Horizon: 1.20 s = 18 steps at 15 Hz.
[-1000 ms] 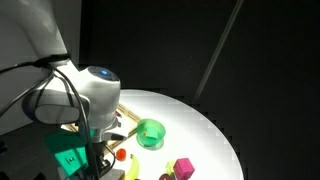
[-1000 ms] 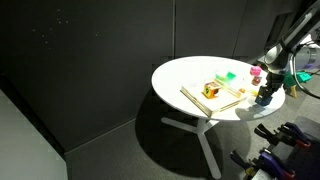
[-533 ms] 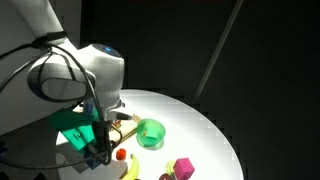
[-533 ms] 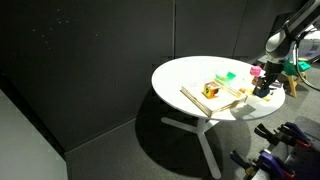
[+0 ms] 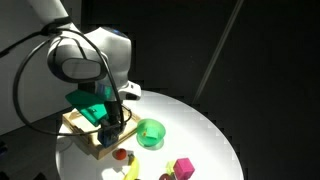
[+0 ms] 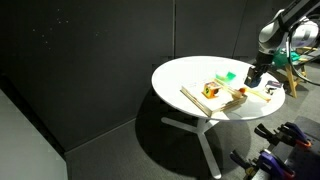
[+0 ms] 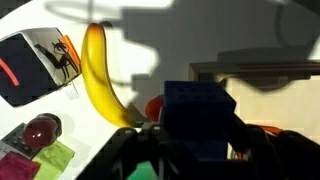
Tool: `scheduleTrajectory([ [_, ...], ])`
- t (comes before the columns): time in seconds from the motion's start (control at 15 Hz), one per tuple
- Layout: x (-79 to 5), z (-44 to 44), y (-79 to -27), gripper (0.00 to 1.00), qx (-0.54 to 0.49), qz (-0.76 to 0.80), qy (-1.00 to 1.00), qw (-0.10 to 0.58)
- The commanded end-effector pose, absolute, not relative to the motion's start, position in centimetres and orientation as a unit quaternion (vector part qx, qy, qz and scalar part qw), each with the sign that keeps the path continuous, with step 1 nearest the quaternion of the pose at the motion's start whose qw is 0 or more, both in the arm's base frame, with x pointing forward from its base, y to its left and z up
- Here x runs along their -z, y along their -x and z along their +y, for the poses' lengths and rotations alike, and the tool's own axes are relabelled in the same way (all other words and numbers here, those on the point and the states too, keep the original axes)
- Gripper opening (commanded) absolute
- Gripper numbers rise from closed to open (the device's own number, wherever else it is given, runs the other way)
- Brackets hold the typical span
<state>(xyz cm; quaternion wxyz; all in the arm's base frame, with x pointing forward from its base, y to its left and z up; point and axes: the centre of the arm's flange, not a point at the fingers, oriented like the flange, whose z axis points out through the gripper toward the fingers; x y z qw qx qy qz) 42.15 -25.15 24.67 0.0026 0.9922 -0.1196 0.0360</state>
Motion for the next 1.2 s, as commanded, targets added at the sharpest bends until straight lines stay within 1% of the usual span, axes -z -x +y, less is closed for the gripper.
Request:
scheduleTrajectory([
  [0.0,-25.7,-25.7,-45.0,0.3,-0.034,-0.134,-0.99,0.009],
  [0.6,-25.9,-25.6,-51.1,0.3,-0.041,-0.143,-0.989,0.015],
  [1.13,-24.5,-21.2,-55.7,0.3,-0.035,-0.12,-0.992,0.02],
])
